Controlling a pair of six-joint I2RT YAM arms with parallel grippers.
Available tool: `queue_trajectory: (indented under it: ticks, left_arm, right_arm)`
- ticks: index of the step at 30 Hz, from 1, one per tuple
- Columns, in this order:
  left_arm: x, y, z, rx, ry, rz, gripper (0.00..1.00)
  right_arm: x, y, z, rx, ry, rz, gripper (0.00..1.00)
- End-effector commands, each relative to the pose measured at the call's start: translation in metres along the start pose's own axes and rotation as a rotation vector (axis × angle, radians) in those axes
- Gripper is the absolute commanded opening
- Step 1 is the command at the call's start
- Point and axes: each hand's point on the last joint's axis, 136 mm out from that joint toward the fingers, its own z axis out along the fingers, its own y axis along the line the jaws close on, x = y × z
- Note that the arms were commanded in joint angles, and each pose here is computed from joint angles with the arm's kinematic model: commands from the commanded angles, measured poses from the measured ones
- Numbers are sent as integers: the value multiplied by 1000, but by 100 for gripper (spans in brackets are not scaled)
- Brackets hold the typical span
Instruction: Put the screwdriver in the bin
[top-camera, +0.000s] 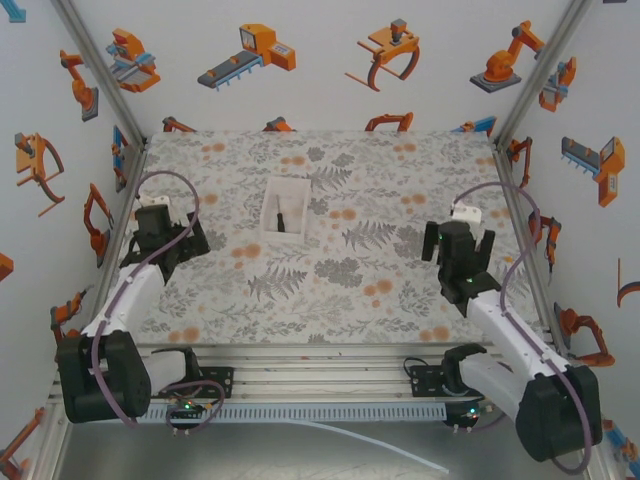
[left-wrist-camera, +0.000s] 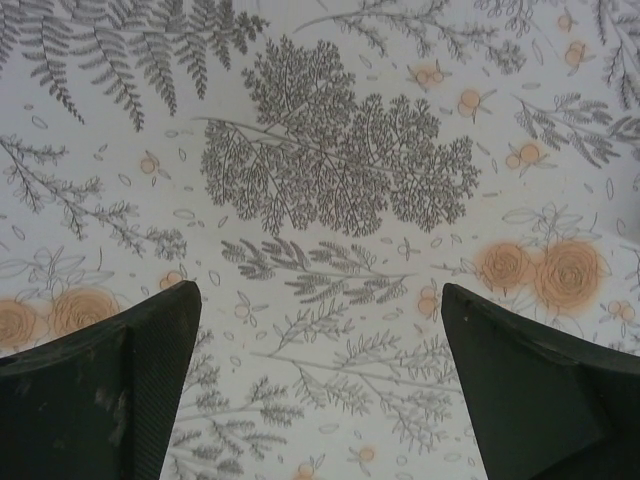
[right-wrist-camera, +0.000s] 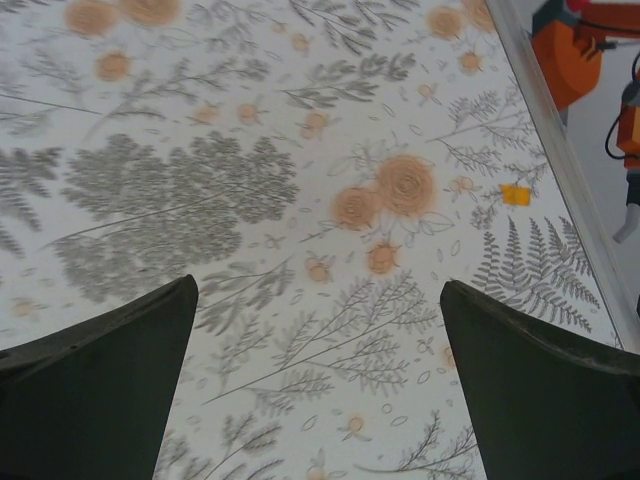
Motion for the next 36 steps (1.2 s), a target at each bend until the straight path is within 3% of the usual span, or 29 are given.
queue_trajectory:
  ticks: [1,7,11,14,23,30,36]
  left_arm:
    - [-36,-3,-4,32,-221,-22,97]
    - [-26,5,12,13,-271,30,97]
    - [-27,10,21,0,-310,27,97]
    - [-30,8,31,10,-317,3,97]
    - [-20,-11,55,61,-299,56,97]
    - [-7,-23,53,92,-421,114,97]
    - [-4,-32,63,99,-326,154,97]
  right_arm:
    - [-26,-3,13,-48,-226,62,99]
    - [-3,-11,56,-24,-199,101,99]
    - [-8,-2,72,-88,-219,113,99]
    - [8,2,86,-104,-197,123,99]
    - [10,7,87,-176,-219,137,100]
    - [9,18,93,-230,-178,105,100]
    - [10,25,83,-281,-220,78,97]
